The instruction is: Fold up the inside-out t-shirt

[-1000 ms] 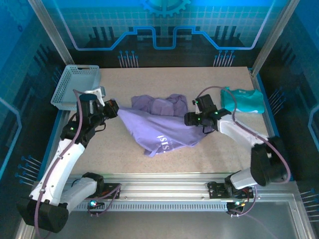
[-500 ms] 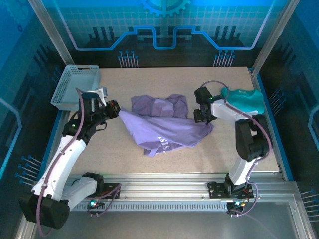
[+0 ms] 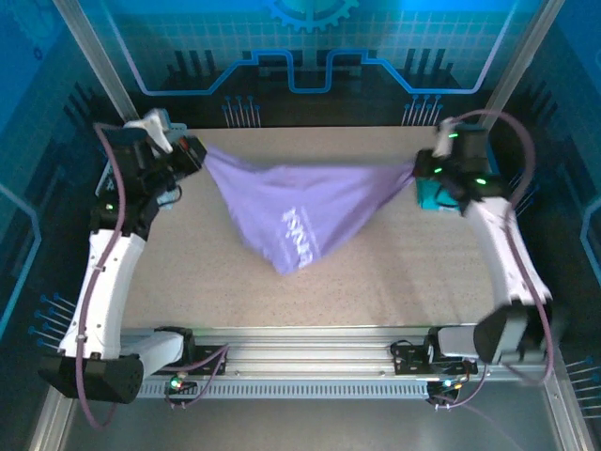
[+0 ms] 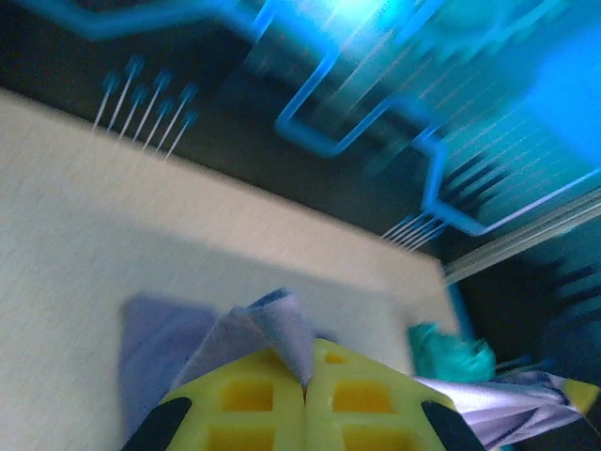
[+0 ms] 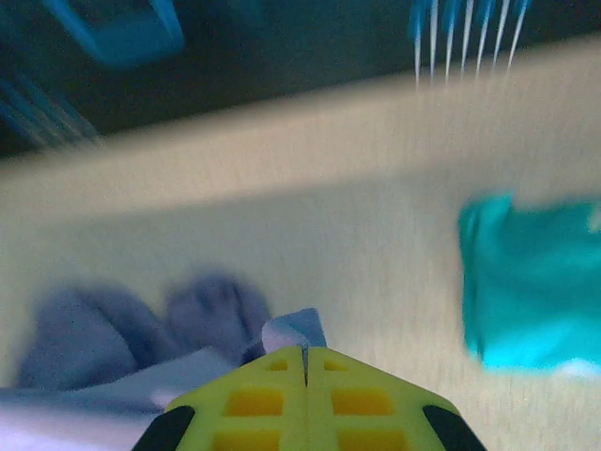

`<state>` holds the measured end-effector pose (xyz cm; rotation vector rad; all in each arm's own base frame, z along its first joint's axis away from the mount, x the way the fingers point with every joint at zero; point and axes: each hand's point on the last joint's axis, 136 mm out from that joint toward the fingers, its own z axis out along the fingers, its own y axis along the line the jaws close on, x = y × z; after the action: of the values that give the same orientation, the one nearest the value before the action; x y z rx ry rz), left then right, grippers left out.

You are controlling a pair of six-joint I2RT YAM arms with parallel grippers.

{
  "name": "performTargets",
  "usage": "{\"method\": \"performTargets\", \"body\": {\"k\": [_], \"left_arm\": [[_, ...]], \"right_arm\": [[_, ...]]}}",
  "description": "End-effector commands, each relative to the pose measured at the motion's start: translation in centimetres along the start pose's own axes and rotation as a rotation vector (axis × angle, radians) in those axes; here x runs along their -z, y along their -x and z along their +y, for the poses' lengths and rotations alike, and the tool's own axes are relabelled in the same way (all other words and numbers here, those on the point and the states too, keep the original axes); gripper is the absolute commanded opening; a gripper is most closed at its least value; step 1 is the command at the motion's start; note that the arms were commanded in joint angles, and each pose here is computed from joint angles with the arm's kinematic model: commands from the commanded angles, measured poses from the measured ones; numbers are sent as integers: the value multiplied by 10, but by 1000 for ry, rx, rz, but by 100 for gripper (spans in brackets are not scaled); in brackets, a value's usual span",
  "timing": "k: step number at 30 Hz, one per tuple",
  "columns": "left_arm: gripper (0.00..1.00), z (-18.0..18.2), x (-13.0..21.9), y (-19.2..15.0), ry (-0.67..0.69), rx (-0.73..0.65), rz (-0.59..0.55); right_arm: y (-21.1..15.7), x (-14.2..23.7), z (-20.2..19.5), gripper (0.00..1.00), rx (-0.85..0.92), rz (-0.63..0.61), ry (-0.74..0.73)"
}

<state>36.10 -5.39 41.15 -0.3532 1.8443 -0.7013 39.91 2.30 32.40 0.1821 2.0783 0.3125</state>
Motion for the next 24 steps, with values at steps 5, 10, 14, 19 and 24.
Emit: {"method": "performTargets", "body": {"k": [5, 10, 14, 19, 24], "left_arm": [[0, -77, 71, 114, -218, -84, -383], [0, -43, 56, 92, -136, -84, -319], [0, 7, 30, 30, -35, -50, -134], [0, 63, 29, -39, 98, -33, 13], [0, 91, 25, -98, 124, 41, 172]], "right_arm": [[88, 125, 56, 0, 40, -412, 246], [16, 101, 57, 0, 12, -279, 316], [-86, 63, 47, 0, -56, -59, 310], [-236, 34, 21, 1, -155, 279, 176], [-314, 29, -3, 33, -186, 469, 32]]}}
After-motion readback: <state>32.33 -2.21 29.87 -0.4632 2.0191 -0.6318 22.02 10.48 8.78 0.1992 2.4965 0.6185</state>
